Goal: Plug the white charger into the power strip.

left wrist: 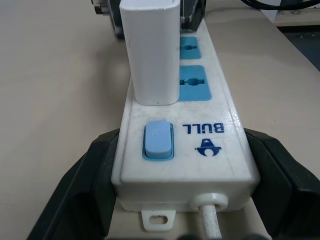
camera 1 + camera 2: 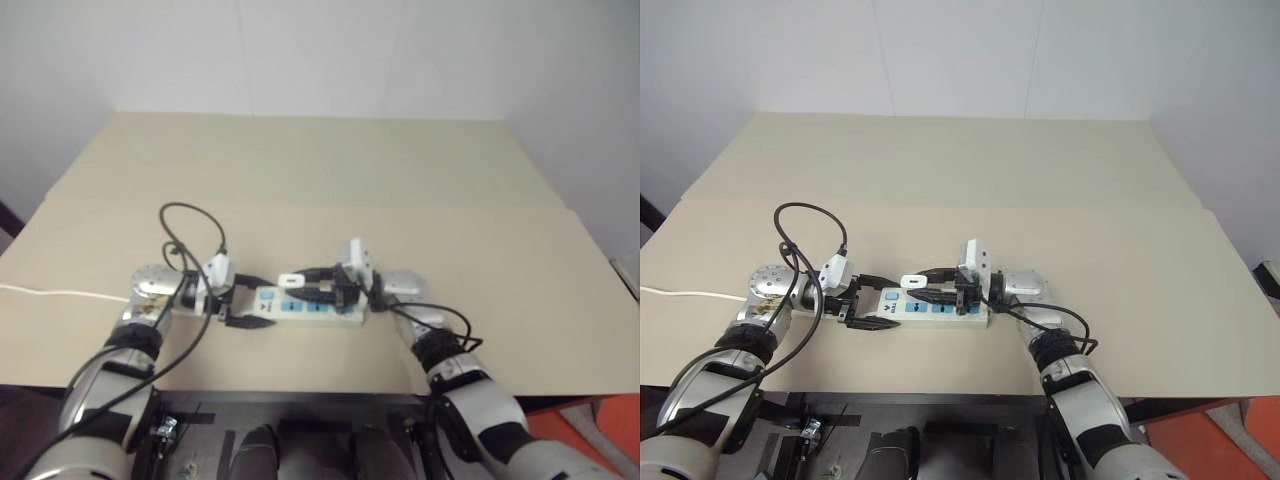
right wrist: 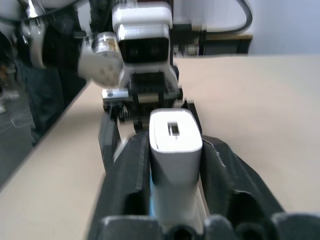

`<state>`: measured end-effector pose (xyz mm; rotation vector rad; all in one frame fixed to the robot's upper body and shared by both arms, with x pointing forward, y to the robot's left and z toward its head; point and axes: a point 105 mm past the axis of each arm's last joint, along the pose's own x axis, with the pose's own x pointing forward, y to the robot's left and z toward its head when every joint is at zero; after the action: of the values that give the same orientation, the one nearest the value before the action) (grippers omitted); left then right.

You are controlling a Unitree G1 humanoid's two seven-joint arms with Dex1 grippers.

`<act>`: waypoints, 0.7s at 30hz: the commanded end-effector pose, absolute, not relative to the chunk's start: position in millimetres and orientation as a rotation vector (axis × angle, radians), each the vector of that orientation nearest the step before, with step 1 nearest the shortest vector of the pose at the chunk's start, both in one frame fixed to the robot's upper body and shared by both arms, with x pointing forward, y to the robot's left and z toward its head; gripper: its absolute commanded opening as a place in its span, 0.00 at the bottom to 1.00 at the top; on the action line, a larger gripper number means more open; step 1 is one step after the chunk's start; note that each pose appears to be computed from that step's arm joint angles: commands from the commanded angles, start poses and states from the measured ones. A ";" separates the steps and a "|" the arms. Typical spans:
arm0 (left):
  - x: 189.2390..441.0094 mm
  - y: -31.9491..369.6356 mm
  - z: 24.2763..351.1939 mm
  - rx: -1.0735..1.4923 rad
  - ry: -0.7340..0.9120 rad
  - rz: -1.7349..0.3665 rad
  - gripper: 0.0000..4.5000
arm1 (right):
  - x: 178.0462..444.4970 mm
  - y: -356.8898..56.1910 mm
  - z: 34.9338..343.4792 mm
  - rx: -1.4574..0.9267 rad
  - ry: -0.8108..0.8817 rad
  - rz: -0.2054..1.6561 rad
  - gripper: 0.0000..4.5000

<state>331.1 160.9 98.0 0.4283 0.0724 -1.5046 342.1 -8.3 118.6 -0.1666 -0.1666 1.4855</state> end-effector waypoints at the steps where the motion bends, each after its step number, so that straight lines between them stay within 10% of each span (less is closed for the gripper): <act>1: 333.3 162.1 112.0 0.468 0.008 -1.501 0.73 | 340.1 -24.0 71.0 -0.168 0.057 1.448 0.66; 6: 333.6 162.7 112.0 0.467 0.007 -1.497 0.73 | 339.6 -25.3 72.6 -0.163 0.047 1.455 1.00; 18: 337.7 161.2 118.5 0.429 -0.014 -1.481 0.73 | 334.6 -35.9 101.0 -0.200 -0.116 1.487 1.00; 21: 337.2 161.0 118.1 0.446 0.008 -1.494 0.94 | 336.3 -42.7 108.9 -0.207 -0.158 1.458 1.00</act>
<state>332.2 160.8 100.1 0.4169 0.0711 -1.5037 338.1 -34.1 121.9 -0.2099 -0.2100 1.4688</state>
